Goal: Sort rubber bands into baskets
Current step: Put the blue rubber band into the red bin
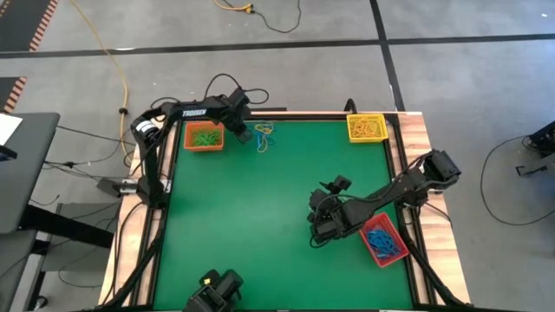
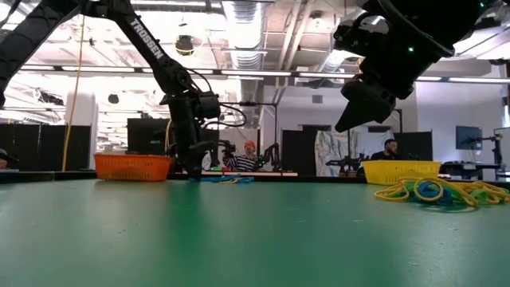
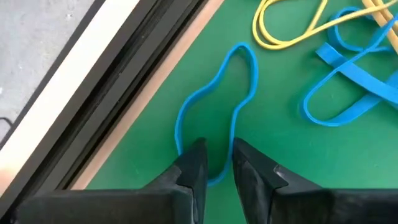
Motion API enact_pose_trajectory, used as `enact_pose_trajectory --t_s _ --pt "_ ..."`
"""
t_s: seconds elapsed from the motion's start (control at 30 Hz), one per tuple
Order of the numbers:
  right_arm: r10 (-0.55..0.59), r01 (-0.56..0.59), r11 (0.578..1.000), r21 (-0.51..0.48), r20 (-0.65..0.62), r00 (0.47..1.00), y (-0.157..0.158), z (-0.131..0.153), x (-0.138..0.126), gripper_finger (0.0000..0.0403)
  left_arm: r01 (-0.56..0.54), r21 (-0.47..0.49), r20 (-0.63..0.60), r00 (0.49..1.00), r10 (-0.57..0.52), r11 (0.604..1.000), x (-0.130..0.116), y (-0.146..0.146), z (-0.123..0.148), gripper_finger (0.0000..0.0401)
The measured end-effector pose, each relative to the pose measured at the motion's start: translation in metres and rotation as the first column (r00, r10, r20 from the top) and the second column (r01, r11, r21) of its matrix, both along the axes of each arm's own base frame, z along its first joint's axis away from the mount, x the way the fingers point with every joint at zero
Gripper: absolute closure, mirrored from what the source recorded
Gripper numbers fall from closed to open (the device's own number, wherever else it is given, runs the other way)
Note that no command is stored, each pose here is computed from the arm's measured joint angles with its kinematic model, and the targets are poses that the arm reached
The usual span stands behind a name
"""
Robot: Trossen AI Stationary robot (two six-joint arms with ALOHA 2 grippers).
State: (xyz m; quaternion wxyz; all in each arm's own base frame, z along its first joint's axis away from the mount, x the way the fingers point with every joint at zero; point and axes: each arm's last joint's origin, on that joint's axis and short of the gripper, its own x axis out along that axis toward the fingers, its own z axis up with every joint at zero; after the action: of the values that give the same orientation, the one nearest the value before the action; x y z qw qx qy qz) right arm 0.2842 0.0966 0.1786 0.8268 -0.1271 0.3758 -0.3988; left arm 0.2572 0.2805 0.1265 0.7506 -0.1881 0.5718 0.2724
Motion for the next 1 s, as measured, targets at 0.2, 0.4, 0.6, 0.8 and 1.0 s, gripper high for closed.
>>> enact_pose_trajectory --t_s 0.2,0.4,0.6,0.8,1.0 --pt "0.0 0.0 1.0 0.004 0.005 1.0 0.0 0.0 0.0 0.0168 0.037 0.023 -0.035 0.999 -0.036 0.999 0.005 -0.004 0.002 0.0361" --pt "0.002 -0.002 1.0 0.003 0.002 1.0 0.0 0.0 0.0 0.0168 0.09 0.019 -0.047 0.995 -0.089 0.996 0.014 -0.008 0.019 0.0399" --pt "0.004 -0.004 1.0 0.0 -0.005 1.0 0.0 0.0 0.0 0.0168 0.16 0.02 -0.13 0.979 -0.156 0.987 0.029 -0.017 0.039 0.0401" --pt "0.004 -0.004 1.0 -0.003 -0.009 1.0 0.0 0.0 0.0 0.0168 0.199 0.031 -0.259 0.948 -0.185 0.979 0.036 -0.026 0.061 0.0401" --pt "0.005 -0.005 1.0 -0.003 -0.01 1.0 0.0 0.0 0.0 0.0168 0.215 0.035 -0.432 0.884 -0.179 0.976 0.028 -0.035 0.081 0.0401"
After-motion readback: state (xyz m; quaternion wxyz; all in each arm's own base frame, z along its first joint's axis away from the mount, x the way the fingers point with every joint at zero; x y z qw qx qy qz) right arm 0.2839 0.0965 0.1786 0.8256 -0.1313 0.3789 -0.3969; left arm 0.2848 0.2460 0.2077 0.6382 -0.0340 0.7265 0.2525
